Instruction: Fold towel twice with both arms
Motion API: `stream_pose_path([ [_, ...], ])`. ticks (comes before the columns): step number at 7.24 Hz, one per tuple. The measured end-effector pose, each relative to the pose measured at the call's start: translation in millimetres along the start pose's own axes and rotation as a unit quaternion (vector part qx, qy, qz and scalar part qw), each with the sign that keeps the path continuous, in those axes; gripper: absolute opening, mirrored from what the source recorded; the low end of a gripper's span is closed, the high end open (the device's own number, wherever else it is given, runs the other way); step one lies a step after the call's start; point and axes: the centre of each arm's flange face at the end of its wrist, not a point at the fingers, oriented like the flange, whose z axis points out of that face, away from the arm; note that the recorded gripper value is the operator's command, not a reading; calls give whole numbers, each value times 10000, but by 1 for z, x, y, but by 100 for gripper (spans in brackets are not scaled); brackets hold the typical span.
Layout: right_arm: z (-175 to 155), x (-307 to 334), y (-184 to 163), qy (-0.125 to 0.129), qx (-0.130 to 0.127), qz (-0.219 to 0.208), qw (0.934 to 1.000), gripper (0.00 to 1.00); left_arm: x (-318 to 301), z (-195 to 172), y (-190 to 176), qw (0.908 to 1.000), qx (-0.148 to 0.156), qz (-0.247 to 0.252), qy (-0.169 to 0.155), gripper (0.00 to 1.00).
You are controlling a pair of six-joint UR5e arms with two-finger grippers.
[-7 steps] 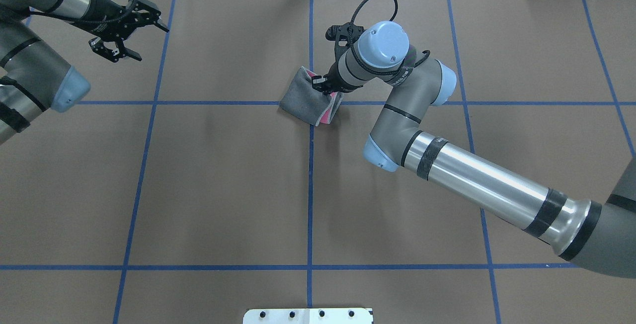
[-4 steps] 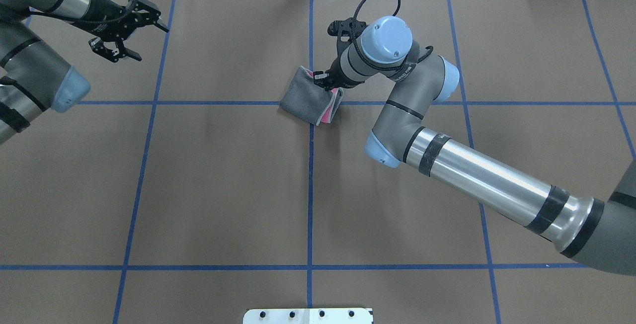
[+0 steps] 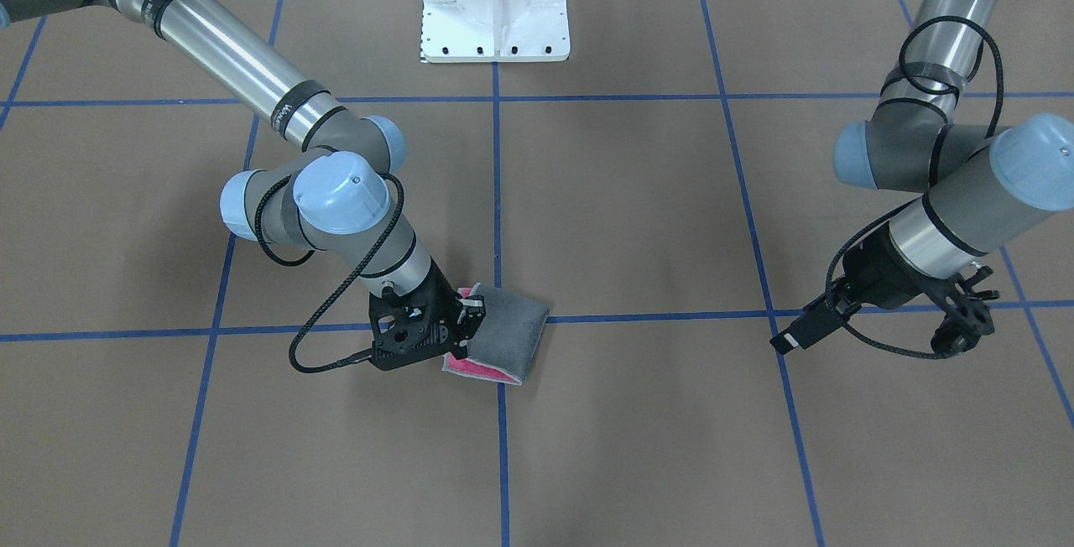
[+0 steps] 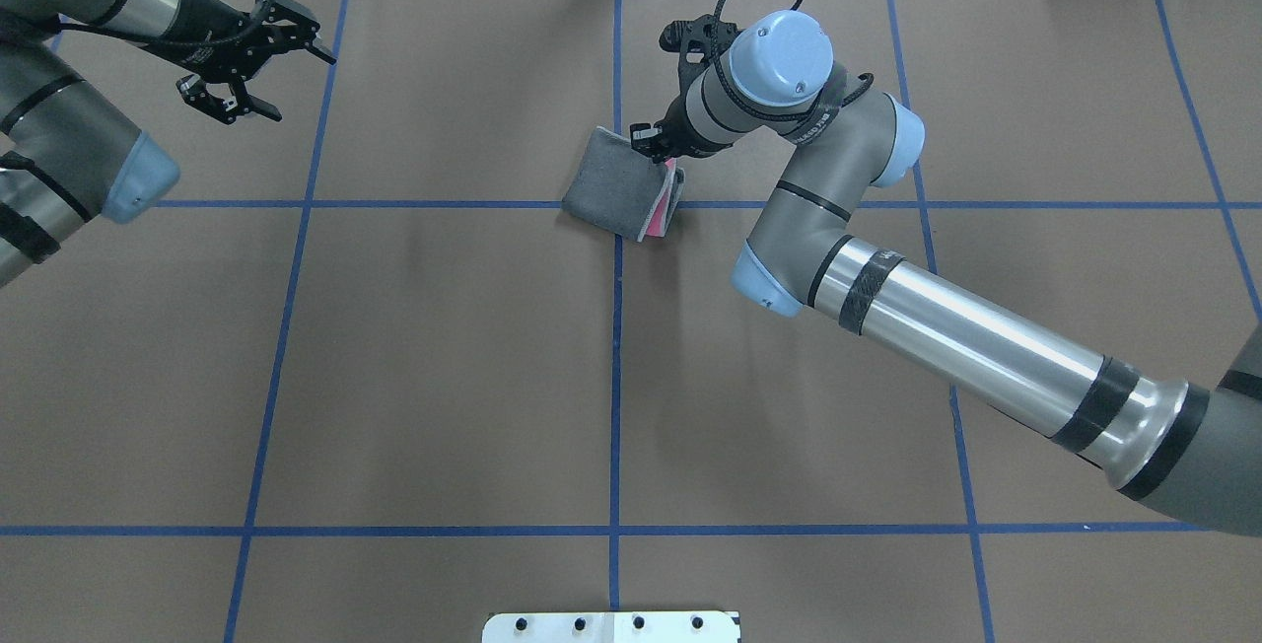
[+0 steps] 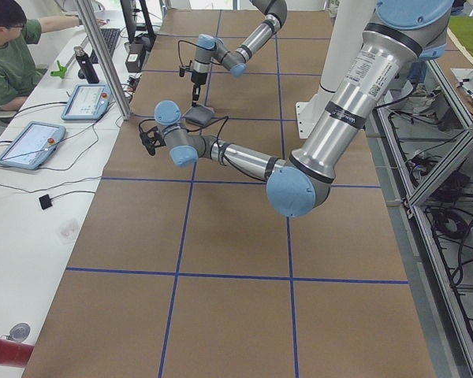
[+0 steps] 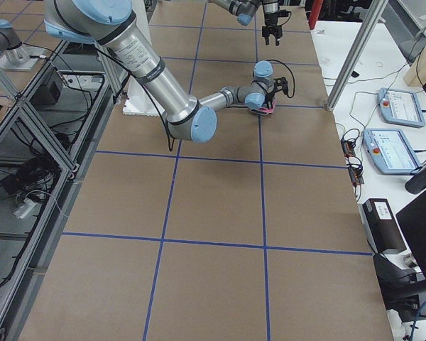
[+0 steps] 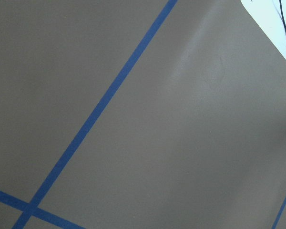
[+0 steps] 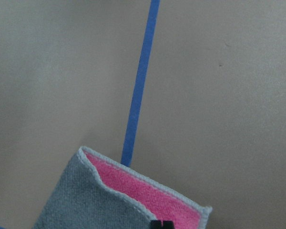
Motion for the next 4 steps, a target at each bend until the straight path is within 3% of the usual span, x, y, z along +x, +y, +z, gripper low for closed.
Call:
stream_pose_path([
  [1, 0, 1, 0, 7, 0, -1, 10000, 100, 0, 0, 0, 10000, 0, 0, 0, 100],
  [4, -4, 5, -7, 15, 23, 40, 10000, 100, 2, 0, 1, 10000, -6, 18, 12, 100],
])
